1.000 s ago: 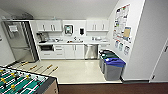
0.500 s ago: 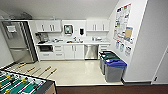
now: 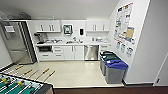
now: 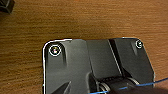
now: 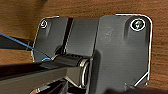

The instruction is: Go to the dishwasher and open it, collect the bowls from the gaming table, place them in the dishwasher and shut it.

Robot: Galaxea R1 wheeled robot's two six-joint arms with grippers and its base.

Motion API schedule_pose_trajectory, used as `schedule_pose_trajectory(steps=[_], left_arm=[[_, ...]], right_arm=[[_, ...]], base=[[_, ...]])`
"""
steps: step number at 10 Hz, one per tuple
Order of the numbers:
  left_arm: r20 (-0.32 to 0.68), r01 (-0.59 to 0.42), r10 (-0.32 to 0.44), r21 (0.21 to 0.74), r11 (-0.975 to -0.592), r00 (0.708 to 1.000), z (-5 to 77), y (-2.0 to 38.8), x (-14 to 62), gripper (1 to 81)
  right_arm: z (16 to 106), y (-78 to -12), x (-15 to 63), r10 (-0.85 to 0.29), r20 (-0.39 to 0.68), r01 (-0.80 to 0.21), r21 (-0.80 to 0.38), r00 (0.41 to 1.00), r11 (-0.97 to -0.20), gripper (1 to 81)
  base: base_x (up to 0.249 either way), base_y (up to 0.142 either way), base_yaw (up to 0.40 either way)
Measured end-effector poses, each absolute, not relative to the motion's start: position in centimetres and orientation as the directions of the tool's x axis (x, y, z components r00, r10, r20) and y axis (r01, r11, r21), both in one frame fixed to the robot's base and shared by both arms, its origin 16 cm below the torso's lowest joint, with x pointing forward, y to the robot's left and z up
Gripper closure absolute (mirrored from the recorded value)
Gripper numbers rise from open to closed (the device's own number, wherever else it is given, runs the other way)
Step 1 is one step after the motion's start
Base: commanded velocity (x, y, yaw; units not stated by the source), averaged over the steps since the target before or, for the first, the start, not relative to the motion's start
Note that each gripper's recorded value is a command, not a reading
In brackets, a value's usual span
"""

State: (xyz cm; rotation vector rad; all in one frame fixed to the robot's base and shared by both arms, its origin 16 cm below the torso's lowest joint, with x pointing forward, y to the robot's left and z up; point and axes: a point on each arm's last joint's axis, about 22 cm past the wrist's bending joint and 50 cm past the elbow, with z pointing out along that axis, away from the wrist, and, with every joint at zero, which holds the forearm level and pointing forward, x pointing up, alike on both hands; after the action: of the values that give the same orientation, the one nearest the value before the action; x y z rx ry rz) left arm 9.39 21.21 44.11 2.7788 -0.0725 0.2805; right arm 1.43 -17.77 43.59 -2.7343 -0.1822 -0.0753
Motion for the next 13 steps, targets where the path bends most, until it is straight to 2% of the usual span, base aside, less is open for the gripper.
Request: schedule_pose_trajectory(steps=[13], left_arm=[[0.203,-0.084,-0.016,0.334,-0.939,0.979,44.11,21.17,9.39,1.0]], right_arm=[[43.33,-18.61,1.56,0.118,0.079,0.138,-0.367,0.990,-0.920,1.0]], base=[[0.115,0.000,0.000]])
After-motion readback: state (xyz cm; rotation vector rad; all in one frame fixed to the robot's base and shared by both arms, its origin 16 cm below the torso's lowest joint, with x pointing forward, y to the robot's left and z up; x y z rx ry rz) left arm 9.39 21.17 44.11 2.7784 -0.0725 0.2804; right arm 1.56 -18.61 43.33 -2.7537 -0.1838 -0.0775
